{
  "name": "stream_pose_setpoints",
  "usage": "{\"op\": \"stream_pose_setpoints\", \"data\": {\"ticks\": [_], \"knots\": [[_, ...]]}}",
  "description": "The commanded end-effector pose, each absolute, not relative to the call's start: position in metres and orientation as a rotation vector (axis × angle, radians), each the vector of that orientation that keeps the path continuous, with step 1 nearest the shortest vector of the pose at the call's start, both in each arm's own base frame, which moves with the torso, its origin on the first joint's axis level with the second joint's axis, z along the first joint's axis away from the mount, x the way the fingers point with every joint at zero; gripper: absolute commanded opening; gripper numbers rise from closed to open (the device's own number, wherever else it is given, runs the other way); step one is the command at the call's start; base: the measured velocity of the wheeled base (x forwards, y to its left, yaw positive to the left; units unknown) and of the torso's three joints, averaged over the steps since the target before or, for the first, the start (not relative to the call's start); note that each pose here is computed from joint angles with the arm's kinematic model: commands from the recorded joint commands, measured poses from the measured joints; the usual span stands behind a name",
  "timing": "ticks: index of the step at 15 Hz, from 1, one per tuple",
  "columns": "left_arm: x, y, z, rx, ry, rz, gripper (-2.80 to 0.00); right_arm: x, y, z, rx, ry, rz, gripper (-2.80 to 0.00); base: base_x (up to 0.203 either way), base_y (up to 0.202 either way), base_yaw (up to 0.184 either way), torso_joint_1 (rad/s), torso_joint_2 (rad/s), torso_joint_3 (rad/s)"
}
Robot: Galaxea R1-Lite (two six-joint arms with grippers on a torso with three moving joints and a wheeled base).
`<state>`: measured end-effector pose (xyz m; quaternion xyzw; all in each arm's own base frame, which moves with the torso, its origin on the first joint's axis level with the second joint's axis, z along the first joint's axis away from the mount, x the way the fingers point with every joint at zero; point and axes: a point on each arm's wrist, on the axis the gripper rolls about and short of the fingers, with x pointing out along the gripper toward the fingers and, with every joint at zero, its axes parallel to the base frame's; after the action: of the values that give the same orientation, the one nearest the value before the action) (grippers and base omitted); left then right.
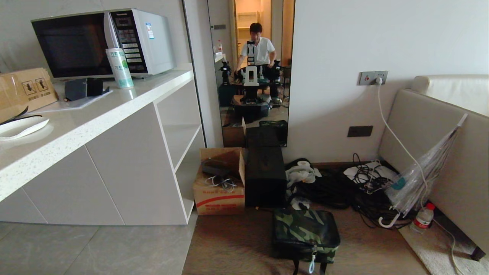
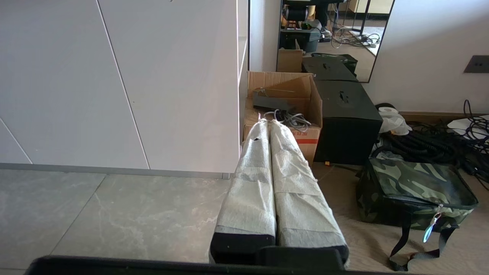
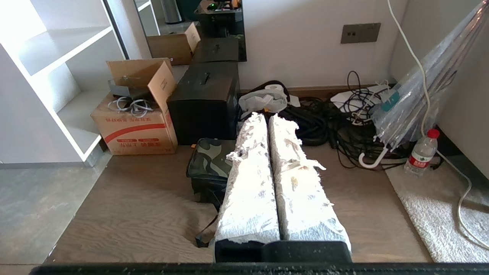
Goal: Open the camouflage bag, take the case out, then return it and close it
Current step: Open the top of the storage box
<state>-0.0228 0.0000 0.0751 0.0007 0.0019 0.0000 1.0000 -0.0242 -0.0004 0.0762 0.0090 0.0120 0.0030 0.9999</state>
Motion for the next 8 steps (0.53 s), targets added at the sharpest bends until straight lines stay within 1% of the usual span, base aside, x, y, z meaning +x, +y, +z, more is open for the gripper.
{"op": "stream_pose_setpoints", "data": {"ticks": [1, 8], "knots": [[-0.0227, 0.0000, 0.0750, 0.002, 0.006, 0.000, -2.80, -0.0241, -0.0004, 0.0762, 0.018, 0.026, 0.006, -2.80, 0.000, 0.000, 0.000, 0.000, 0.00, 0.000], [-0.0227, 0.0000, 0.0750, 0.002, 0.006, 0.000, -2.80, -0.0241, -0.0004, 0.0762, 0.018, 0.026, 0.006, -2.80, 0.000, 0.000, 0.000, 0.000, 0.00, 0.000]]}}
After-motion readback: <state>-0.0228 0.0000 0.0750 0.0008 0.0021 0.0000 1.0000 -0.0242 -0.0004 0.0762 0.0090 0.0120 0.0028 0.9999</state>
